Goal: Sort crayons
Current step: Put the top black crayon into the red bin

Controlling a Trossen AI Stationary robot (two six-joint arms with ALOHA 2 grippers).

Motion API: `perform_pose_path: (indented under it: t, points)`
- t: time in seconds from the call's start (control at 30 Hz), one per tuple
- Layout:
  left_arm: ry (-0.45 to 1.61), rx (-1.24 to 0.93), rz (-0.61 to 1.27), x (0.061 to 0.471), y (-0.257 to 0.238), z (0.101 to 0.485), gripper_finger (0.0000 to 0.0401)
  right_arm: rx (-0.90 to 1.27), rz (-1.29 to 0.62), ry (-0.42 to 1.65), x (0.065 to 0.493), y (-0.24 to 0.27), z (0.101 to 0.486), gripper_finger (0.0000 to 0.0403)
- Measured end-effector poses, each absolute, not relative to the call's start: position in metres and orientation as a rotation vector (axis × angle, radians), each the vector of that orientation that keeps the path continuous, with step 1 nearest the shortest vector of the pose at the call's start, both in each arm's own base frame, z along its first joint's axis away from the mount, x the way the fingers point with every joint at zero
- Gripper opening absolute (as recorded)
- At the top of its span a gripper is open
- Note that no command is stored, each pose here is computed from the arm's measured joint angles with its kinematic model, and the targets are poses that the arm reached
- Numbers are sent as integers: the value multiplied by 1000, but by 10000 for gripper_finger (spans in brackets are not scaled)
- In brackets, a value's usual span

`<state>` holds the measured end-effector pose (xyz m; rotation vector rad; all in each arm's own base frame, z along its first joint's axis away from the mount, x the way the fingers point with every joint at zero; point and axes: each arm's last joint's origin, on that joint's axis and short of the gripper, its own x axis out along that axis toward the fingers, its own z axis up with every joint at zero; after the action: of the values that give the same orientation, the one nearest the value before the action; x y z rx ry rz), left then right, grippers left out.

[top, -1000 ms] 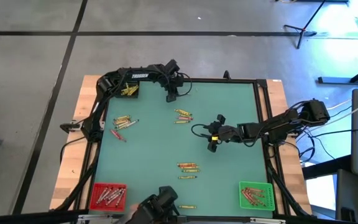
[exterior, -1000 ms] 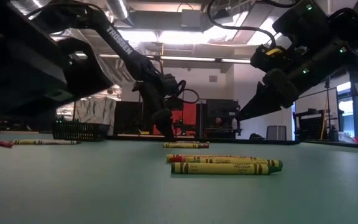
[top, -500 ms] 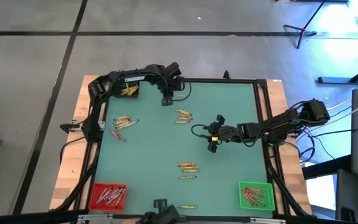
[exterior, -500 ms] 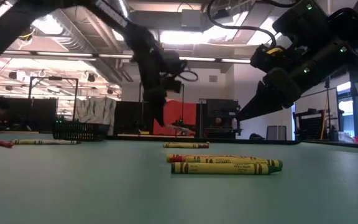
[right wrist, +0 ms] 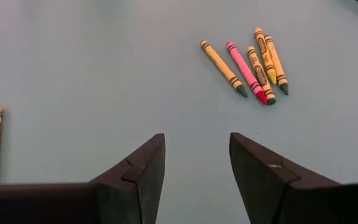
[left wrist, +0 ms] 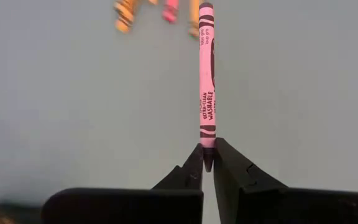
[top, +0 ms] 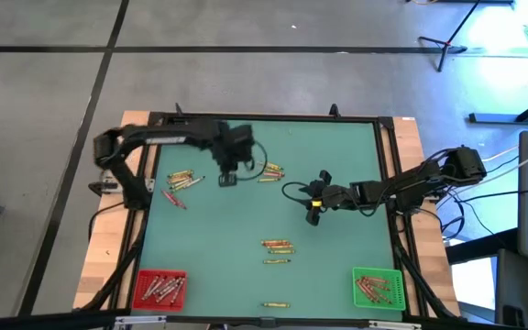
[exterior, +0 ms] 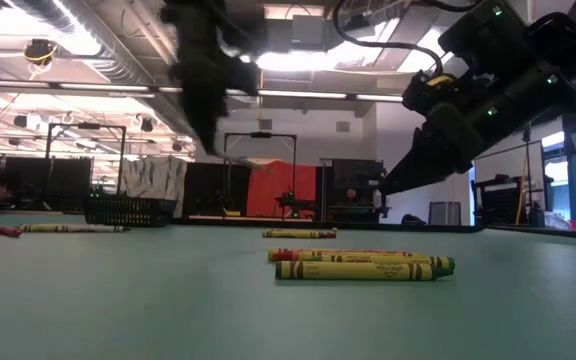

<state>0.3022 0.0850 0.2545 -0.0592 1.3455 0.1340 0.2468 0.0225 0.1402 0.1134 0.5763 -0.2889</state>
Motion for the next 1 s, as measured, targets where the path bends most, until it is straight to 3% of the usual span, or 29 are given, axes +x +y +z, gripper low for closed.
perform_pose_path:
  t: [0.67,1.0]
  points:
    - [1271,-262,105,205,-111,276,2,191,-74,403,258,31,155,176]
    - [1288,-454,121,145,-191,272,2,118,96,188,259,63,176,176]
